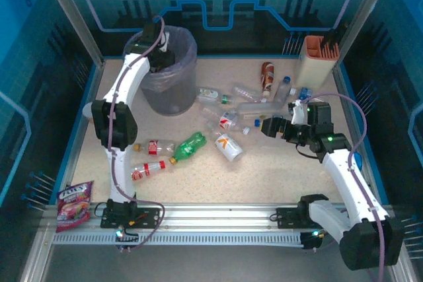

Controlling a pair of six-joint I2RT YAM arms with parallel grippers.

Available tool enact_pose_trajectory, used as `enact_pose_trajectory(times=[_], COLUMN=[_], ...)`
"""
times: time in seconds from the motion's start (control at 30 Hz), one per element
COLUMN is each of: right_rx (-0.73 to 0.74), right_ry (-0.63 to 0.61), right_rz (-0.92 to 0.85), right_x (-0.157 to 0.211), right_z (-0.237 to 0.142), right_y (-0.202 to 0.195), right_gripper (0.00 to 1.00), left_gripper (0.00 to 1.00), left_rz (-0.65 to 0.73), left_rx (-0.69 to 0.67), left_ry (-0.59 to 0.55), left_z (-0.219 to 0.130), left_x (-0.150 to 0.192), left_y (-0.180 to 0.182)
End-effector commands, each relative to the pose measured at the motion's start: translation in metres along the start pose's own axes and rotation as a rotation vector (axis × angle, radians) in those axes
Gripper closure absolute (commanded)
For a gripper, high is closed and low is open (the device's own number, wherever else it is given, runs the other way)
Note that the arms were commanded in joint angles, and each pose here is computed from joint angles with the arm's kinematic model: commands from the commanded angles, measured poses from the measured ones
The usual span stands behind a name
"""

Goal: Put the plastic bottles in the bin

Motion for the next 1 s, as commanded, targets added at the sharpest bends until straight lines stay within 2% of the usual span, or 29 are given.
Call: enact_pose_trajectory(times=[0.0,0.1,0.17,0.23,0.27,0.33,0.53,0.8,0.97], right_rx=[0.0,0.033,0.063,0.105,0.124,0.149,0.211,0.293,0.377], right_ry=[0.003,-0.009,-0.023,-0.036,-0.039,-0.05,-0.075,-0.122,-0.189], right_rz=[0.035,0.088,0.138,0.206,0.241,0.294,0.343,0.404,0.502], right_x=[0.004,0.003,0.002,0.001,0.002,0.001,0.002,-0.007,-0.016], right_z=[-0.005,-0.01,-0.015,-0.02,-0.023,-0.027,-0.034,-0.041,-0.048], right_y=[-0.005,-0.014,-0.024,-0.038,-0.044,-0.054,-0.069,-0.077,-0.088], right_gripper=[0.0,0.0,0.0,0.0,0.0,0.0,0.0,0.0,0.0], left_gripper=[1.0,0.99,0.91,0.8,0.69,0.55,0.22,0.04,0.01], left_rz=[0.022,0.011,0.005,-0.004,-0.007,-0.013,-0.012,0.01,0.037], left_rx=[0.033,0.04,0.049,0.044,0.038,0.045,0.077,0.054,0.052], left_ry=[0.047,0.071,0.085,0.094,0.098,0.101,0.107,0.076,0.035], left_z=[0.021,0.031,0.036,0.04,0.041,0.042,0.04,0.019,-0.015], left_x=[0.018,0.028,0.033,0.038,0.041,0.043,0.043,0.028,0.008], left_y=[-0.009,-0.011,-0.013,-0.012,-0.012,-0.013,-0.017,-0.013,-0.011])
Point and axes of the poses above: each hand's point on the last joint's axis, 136 mm out from that joint toward the fingers, its own z axis out along the fingers, its own y axis along the line the jaws close on, x = y × z, the point moved 3 cm from there along -z, back along the fingers, and after that the axes turned 5 degrees about z, right-handed, at the moved point
